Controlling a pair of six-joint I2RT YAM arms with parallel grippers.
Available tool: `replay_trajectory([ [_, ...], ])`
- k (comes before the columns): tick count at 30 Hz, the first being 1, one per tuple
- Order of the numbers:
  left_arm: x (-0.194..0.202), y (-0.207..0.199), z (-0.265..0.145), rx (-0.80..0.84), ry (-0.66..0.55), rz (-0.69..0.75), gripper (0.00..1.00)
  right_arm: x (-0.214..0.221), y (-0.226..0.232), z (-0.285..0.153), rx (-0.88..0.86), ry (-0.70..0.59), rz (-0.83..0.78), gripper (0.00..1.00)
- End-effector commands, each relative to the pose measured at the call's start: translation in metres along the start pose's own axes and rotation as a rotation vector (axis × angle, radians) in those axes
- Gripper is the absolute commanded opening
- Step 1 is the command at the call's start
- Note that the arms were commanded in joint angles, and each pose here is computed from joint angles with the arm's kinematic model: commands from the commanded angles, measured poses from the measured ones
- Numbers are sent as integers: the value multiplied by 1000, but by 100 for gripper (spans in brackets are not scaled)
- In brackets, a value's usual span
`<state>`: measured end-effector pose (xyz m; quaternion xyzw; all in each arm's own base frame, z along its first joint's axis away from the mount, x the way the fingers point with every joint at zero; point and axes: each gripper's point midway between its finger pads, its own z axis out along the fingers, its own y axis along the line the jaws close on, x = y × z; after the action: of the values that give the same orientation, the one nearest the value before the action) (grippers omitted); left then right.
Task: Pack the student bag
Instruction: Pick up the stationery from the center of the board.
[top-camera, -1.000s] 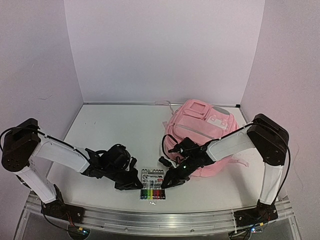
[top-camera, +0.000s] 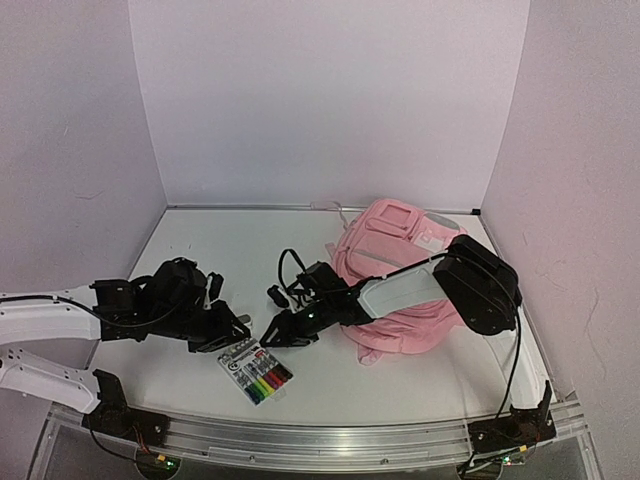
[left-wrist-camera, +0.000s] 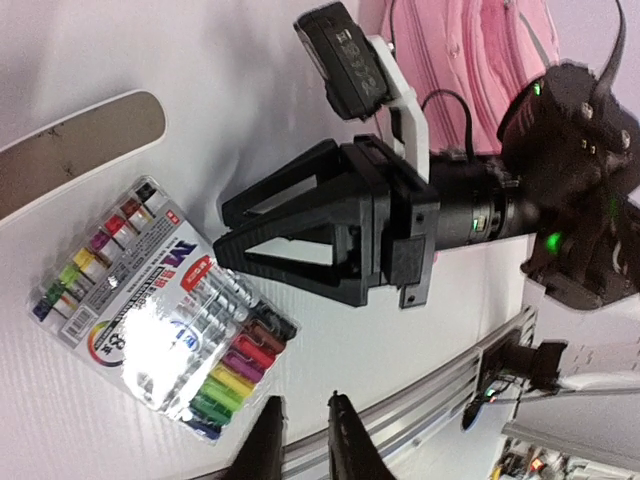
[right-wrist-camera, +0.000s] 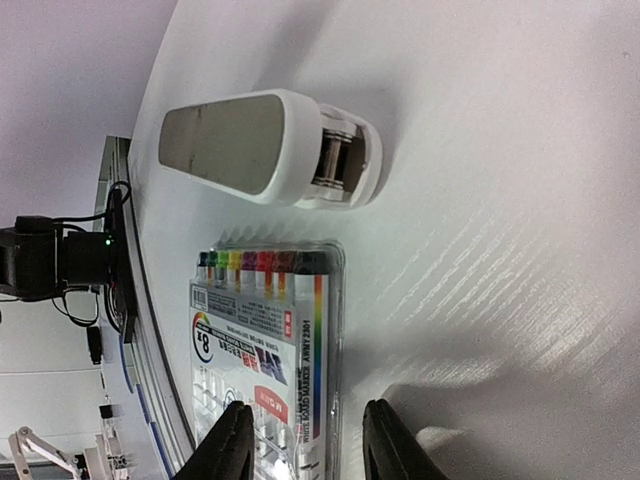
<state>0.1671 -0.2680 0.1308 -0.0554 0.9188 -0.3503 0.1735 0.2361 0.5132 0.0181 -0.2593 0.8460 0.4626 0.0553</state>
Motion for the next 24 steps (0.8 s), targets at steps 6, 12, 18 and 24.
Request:
replay_trajectory([
  [6,31,45,-25,-72,-4,-225,73,34,-15,-24,99,40,29,65],
  [12,48,73,-3,-242,48,-280,76,53,-10,-19,74,98,21,67],
  [18,54,94,17,-296,21,-382,73,62,-15,-5,68,152,19,72],
  [24,50,91,38,-129,-29,-401,65,84,-27,10,39,240,64,72],
])
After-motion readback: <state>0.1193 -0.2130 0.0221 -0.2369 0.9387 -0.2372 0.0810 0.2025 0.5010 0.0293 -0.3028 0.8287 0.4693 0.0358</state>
